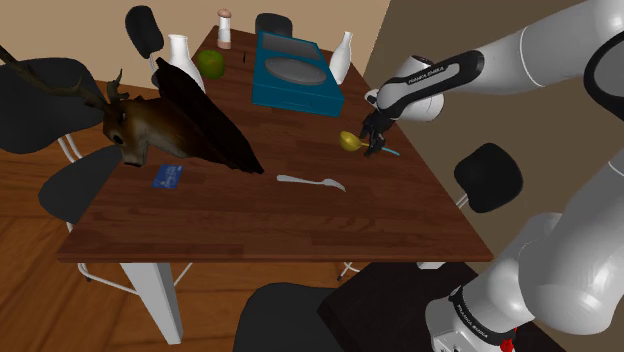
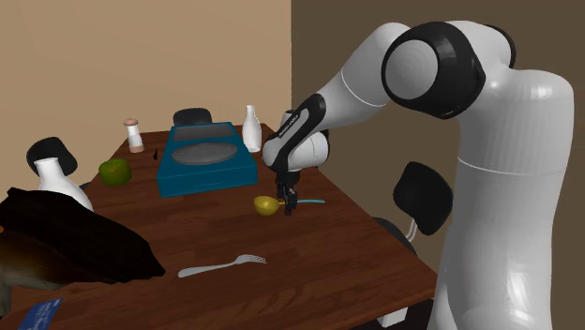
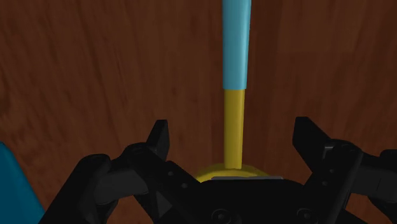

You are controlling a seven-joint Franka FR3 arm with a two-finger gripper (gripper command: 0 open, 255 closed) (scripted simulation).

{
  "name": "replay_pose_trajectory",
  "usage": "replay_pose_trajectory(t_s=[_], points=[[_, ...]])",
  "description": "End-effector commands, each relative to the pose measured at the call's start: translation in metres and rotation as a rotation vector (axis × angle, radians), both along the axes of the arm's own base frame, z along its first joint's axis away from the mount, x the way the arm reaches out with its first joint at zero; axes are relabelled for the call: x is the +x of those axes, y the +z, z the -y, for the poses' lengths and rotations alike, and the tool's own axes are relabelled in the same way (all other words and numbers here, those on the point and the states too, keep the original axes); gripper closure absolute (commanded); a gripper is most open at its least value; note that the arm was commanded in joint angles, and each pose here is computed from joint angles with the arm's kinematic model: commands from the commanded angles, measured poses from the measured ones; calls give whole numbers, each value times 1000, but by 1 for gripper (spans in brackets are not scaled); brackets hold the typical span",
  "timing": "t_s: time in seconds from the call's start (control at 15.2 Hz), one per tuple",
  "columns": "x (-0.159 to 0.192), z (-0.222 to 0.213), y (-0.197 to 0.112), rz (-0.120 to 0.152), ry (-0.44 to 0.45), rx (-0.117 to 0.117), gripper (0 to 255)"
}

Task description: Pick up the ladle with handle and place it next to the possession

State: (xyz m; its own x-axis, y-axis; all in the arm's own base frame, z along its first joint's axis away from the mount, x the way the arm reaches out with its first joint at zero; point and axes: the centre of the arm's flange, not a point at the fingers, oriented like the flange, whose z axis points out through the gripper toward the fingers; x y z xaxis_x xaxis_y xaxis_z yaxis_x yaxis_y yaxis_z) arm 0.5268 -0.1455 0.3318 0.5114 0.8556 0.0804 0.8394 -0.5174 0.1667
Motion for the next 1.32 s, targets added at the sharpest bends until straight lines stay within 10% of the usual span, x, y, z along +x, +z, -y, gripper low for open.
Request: replay_pose_trajectory(t_s=[0.0,0.13,0.2,1.25], points=[[0,0,0,0,0,0,0],[0,0,0,0,0,0,0],[0,0,0,0,0,0,255],[0,0,37,0,0,0,255]])
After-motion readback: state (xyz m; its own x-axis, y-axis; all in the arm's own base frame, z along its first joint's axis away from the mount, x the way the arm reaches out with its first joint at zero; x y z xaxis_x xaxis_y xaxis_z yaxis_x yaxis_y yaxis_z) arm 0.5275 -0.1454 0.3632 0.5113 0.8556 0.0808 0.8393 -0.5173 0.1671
